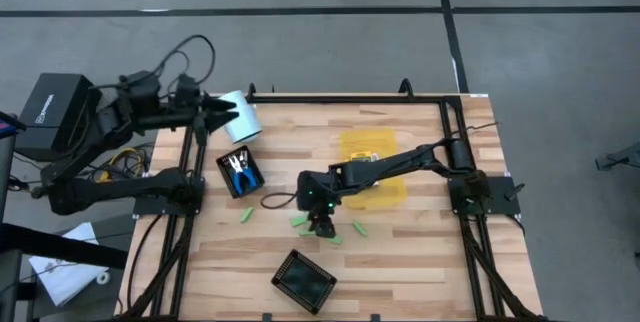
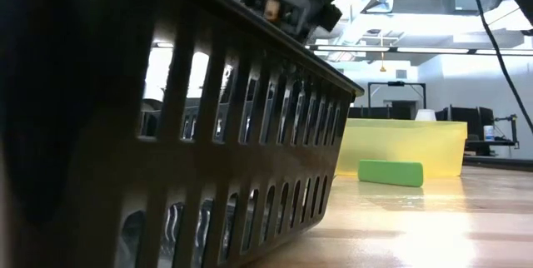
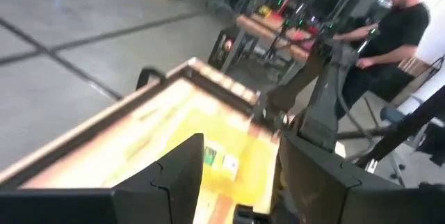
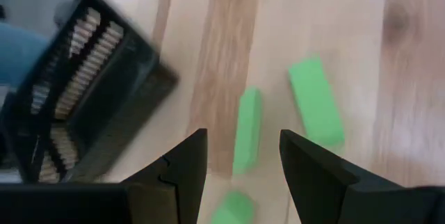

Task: Pick & Place School Supplies
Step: Put the green eraser into the bottom black bin

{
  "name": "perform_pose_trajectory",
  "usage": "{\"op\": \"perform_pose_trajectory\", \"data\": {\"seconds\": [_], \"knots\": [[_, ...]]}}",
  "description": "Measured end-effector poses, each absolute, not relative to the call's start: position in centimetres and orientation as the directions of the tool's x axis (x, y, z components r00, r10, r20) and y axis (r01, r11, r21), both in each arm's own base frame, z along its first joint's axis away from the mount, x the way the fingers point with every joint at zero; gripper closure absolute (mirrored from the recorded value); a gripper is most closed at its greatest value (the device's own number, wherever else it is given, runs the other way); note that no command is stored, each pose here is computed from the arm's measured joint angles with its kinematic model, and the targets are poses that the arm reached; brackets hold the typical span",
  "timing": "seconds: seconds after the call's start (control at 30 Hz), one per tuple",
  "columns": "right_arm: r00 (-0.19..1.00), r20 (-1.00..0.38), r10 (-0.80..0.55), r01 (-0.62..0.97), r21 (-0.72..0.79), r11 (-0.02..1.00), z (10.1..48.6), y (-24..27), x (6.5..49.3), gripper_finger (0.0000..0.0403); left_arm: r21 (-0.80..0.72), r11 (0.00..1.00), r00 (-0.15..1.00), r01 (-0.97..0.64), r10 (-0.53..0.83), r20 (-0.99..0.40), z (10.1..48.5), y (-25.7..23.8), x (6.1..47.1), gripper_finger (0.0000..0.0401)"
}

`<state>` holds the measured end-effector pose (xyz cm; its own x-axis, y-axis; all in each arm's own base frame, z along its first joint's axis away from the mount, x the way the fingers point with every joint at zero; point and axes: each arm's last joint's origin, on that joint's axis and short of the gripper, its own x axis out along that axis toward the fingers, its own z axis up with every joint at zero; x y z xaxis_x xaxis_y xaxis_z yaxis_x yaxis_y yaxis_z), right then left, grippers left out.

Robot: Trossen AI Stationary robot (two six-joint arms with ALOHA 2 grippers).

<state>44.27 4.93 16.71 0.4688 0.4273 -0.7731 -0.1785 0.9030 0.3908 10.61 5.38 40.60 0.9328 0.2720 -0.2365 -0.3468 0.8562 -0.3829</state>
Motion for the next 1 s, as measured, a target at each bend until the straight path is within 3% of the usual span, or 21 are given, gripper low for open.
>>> {"op": "perform_pose_trajectory", "data": {"seconds": [0.5, 0.87, 1.0], "knots": [[0.392, -0.789, 0.474, -0.157, 0.45, 0.879, 12.4, 5.7, 44.8, 0.0251, -0.399, 0.874, 0.958, -0.278, 0.224, -0.177, 39.8, 5.2, 11.7, 0.0217], [0.408, -0.781, 0.473, -0.168, 0.445, 0.88, 12.5, 6.2, 45.0, 0.0277, -0.401, 0.873, 0.959, -0.278, 0.226, -0.172, 39.8, 5.2, 11.7, 0.0217], [0.42, -0.789, 0.448, -0.136, 0.433, 0.891, 12.5, 5.7, 45.1, 0.0308, -0.401, 0.873, 0.959, -0.278, 0.226, -0.173, 39.8, 5.2, 11.7, 0.0217]]}}
